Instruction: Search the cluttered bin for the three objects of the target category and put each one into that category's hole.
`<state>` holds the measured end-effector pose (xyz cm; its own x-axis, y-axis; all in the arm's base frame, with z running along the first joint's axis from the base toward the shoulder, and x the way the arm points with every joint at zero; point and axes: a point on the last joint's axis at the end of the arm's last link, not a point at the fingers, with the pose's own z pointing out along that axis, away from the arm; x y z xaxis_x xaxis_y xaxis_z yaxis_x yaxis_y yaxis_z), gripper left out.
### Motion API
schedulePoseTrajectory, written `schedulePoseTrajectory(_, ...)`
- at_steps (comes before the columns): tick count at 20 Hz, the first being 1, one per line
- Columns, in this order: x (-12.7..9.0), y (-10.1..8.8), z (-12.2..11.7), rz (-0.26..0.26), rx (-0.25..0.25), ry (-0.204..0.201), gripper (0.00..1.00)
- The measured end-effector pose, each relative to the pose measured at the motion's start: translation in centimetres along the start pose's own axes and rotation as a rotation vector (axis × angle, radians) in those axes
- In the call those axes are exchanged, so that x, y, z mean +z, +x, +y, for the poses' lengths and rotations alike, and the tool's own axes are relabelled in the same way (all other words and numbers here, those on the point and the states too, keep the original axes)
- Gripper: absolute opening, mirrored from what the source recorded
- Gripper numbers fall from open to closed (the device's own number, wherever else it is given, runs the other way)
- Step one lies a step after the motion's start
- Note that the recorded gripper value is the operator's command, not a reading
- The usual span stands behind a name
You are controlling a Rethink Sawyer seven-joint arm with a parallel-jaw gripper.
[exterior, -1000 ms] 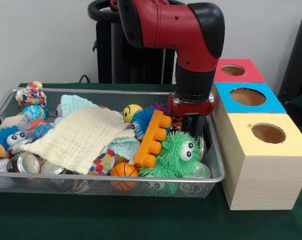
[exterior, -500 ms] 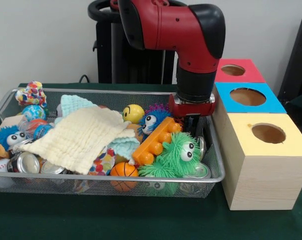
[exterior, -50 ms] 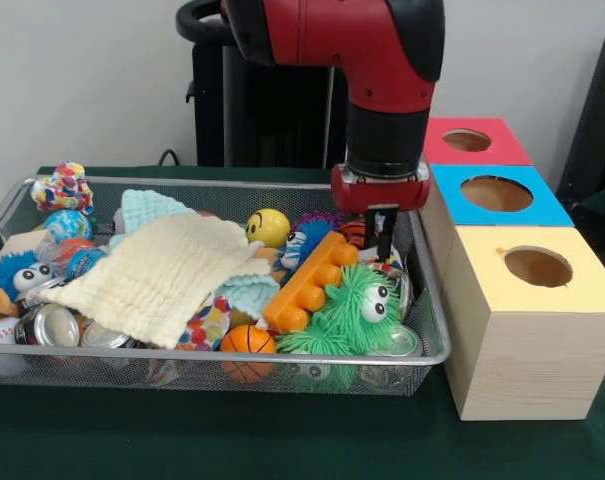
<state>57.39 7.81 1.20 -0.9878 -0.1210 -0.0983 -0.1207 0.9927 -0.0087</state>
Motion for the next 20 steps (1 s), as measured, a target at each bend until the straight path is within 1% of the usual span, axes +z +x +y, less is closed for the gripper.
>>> schedulePoseTrajectory(7,-3.0,-0.7,-1.3,-0.03,0.012,0.015,0.0)
schedulePoseTrajectory(12,-4.2,-0.7,-1.3,-0.032,0.012,0.017,0.0)
schedulePoseTrajectory(20,-6.8,-0.6,-2.0,-0.03,0.031,-0.003,0.0)
